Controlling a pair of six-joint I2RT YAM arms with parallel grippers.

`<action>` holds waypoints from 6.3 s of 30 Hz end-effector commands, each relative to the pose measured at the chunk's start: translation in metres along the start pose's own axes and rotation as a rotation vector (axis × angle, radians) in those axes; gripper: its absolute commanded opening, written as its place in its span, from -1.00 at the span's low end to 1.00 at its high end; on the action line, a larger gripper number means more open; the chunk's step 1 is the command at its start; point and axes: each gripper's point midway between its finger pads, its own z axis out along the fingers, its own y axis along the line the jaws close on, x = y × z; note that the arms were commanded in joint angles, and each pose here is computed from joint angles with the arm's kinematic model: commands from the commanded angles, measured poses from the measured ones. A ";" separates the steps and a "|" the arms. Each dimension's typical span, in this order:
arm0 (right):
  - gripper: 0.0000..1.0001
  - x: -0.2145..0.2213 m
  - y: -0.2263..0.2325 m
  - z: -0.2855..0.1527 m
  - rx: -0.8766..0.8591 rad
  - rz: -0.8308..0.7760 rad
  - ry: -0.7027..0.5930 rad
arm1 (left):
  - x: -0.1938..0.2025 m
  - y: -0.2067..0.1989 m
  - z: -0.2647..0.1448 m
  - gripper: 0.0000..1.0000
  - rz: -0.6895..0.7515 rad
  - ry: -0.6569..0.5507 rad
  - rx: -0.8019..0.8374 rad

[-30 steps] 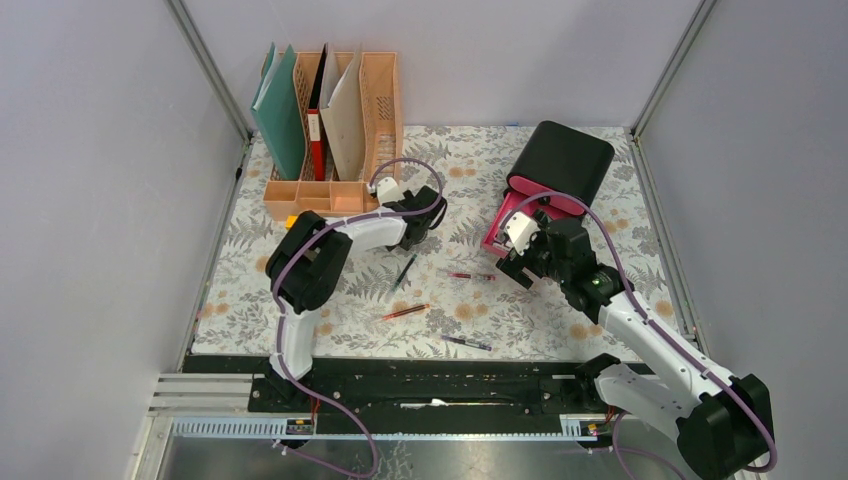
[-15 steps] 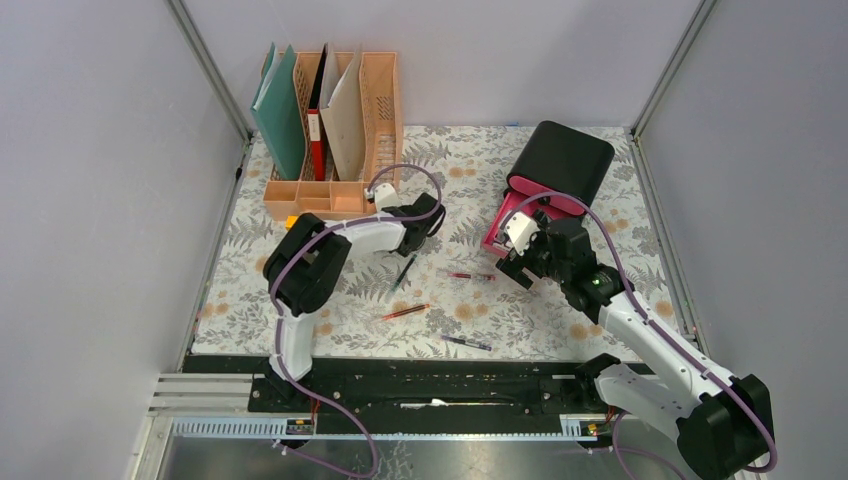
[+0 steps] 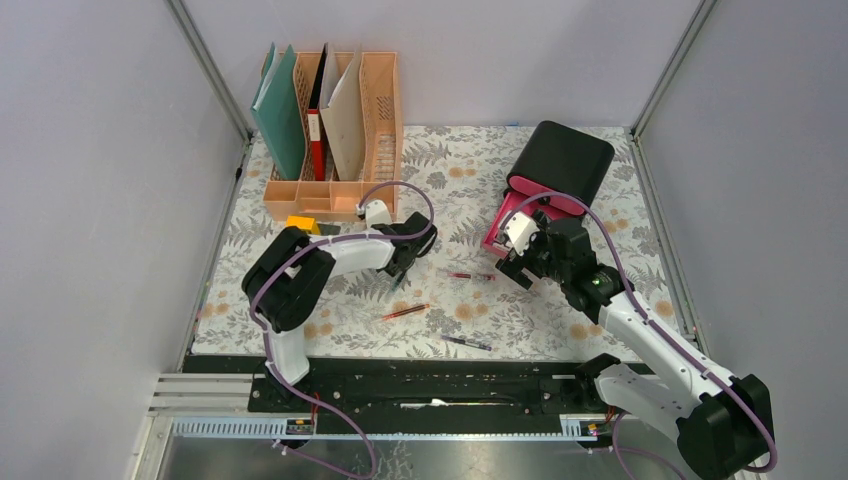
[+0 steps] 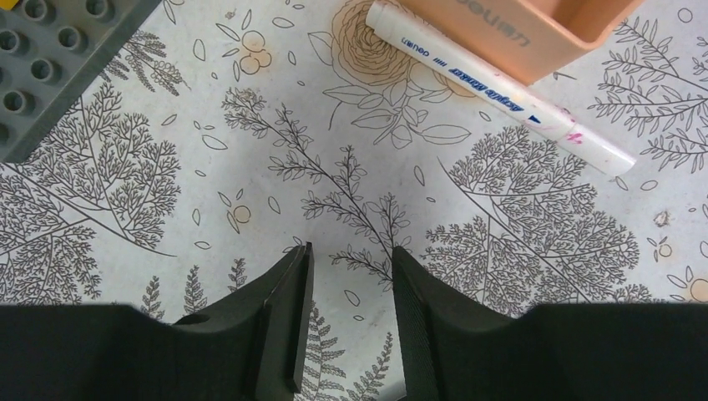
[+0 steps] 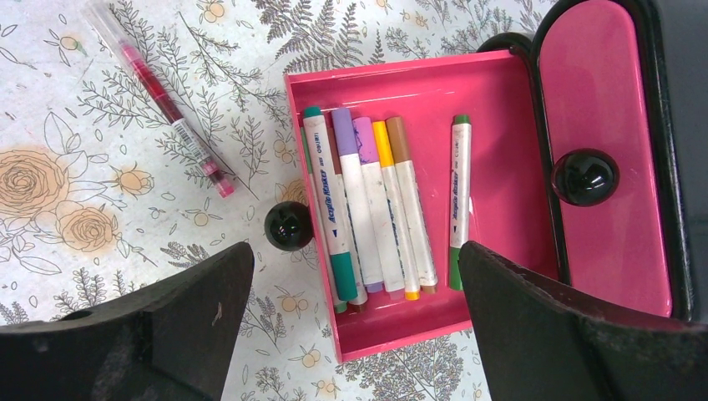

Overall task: Organize the desk
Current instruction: Pick up the stationery from the center of the board, then place the stationery in the drawer.

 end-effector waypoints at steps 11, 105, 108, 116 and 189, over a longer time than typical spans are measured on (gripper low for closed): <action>0.99 -0.018 -0.007 -0.003 0.003 -0.020 -0.048 | -0.046 -0.069 -0.017 0.52 -0.093 -0.049 0.128; 0.99 -0.118 0.072 -0.097 -0.684 0.364 -0.501 | -0.022 -0.040 -0.253 -1.00 -0.179 -0.087 1.412; 0.99 -0.124 0.069 -0.094 -0.684 0.487 -0.508 | -0.017 -0.047 -0.269 -1.00 -0.162 -0.100 1.461; 0.99 -0.135 0.060 -0.091 -0.656 0.701 -0.546 | -0.008 -0.063 -0.295 -1.00 -0.147 -0.129 1.503; -0.91 -0.033 -0.099 0.019 0.164 -0.018 -0.013 | 0.011 -0.010 -0.283 0.97 0.090 -0.263 1.340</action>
